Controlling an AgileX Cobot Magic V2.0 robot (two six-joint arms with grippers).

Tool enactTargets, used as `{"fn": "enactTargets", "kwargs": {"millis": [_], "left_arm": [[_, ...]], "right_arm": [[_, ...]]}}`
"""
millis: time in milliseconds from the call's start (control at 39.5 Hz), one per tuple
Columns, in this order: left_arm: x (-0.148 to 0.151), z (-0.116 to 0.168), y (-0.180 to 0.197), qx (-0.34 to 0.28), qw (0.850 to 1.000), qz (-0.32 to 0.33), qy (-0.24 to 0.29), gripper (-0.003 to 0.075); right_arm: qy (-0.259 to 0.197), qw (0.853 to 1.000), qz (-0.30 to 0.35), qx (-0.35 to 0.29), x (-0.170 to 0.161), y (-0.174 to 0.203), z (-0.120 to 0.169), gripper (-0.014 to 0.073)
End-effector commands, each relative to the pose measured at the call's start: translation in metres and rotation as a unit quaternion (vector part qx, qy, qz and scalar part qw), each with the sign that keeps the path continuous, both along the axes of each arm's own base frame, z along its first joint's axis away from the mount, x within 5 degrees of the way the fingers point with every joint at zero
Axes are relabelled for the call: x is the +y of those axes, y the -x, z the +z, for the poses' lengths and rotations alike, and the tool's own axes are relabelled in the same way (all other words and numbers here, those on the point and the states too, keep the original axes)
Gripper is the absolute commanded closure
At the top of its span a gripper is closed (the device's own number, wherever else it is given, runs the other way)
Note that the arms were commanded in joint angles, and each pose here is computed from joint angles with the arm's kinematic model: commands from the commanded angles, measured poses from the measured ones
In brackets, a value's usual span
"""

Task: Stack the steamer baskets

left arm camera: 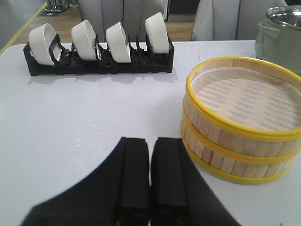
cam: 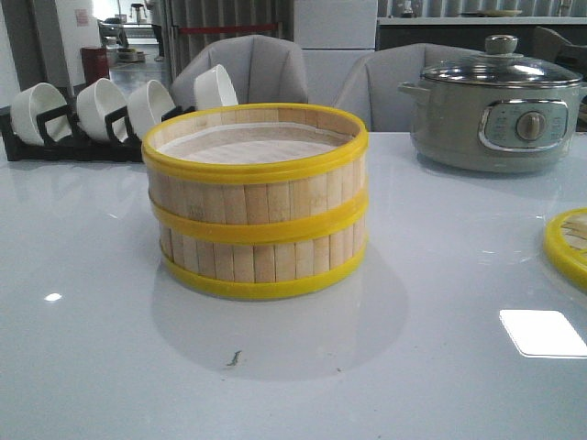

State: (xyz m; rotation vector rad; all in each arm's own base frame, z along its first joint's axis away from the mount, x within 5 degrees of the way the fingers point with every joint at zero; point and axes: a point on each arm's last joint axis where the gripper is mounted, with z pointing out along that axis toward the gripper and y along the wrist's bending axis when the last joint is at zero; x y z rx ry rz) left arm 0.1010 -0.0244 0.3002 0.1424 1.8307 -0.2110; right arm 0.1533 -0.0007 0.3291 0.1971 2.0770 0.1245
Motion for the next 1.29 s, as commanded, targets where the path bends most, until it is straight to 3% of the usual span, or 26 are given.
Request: {"fn": "enactTargets", "kwargs": {"millis": [0, 431, 583, 735, 963, 1267], "left_arm": [[-0.002, 0.017, -0.002, -0.05, 0.999, -0.006, 0.02, 0.0633], [-0.002, 0.017, -0.002, -0.05, 0.999, -0.006, 0.02, 0.0633], [-0.002, 0.017, -0.002, -0.05, 0.999, -0.006, 0.02, 0.0633], [-0.002, 0.017, -0.002, -0.05, 0.999, -0.006, 0.02, 0.0633], [-0.002, 0.017, -0.002, -0.05, 0.999, -0.006, 0.02, 0.0633], [-0.002, 0.017, -0.002, -0.05, 0.999, -0.006, 0.02, 0.0633]], "right_arm": [[0.008, 0.999, 0.0, -0.037, -0.001, -0.002, 0.014, 0.0201], [0.019, 0.999, -0.001, -0.027, -0.002, -0.009, 0.013, 0.0204], [0.03, 0.998, -0.011, 0.061, -0.009, -0.042, 0.007, 0.0204], [0.026, 0.986, -0.026, 0.165, -0.02, -0.09, -0.002, 0.0204], [0.018, 0.976, -0.058, 0.209, -0.045, -0.144, -0.017, 0.0204], [0.009, 0.963, -0.091, 0.254, -0.074, -0.172, -0.054, 0.0204]]}}
